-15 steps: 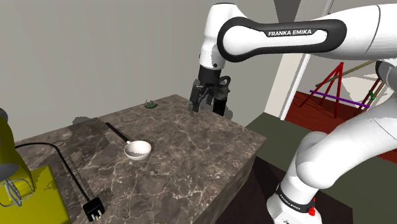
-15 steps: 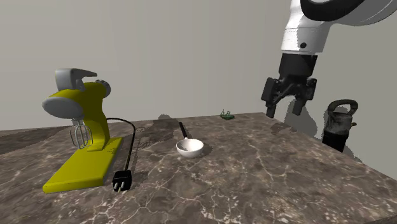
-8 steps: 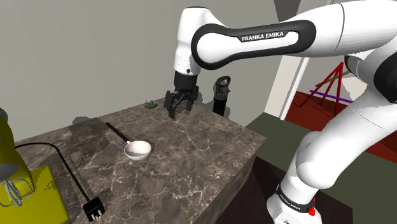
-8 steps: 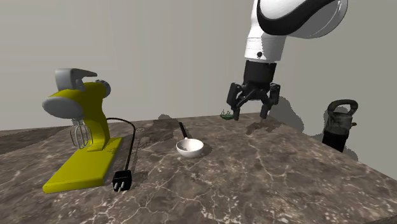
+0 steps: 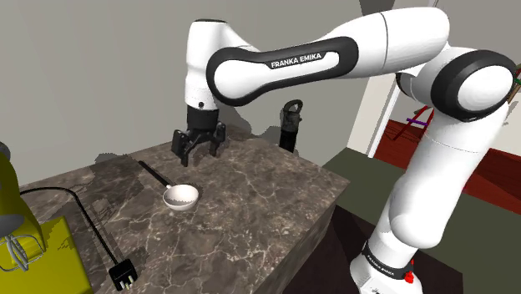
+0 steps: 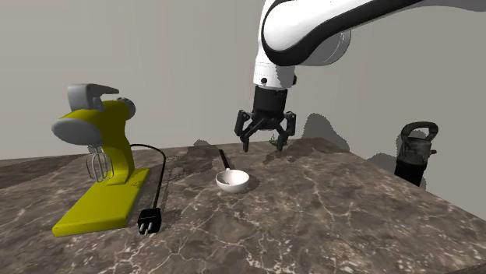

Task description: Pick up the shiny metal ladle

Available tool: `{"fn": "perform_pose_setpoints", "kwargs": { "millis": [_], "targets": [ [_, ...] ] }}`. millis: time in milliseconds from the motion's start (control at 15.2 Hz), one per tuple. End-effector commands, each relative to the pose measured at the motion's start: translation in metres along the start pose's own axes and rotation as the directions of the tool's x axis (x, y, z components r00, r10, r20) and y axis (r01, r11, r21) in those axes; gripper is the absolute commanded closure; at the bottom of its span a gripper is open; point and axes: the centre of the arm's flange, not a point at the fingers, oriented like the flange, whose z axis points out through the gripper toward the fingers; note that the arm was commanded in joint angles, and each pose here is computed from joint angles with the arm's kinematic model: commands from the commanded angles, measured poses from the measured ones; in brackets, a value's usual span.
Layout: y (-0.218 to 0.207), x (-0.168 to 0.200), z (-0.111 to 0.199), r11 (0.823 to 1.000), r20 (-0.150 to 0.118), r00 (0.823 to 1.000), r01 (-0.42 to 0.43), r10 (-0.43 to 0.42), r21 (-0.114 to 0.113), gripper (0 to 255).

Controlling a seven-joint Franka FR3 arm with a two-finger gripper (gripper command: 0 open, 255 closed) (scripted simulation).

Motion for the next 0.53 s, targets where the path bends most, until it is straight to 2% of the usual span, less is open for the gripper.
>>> {"fn": "perform_pose_setpoints", "kwargs": {
  "millis": [0, 462],
  "targets": [
    [-0.021, 0.014, 0.007, 1.0, -0.003, 1.0, -0.013, 0.013, 0.006, 0],
    [-0.084, 0.057, 0.032, 0.999, -0.011, 0.999, -0.046, 0.046, 0.021, 0]
  ]
}}
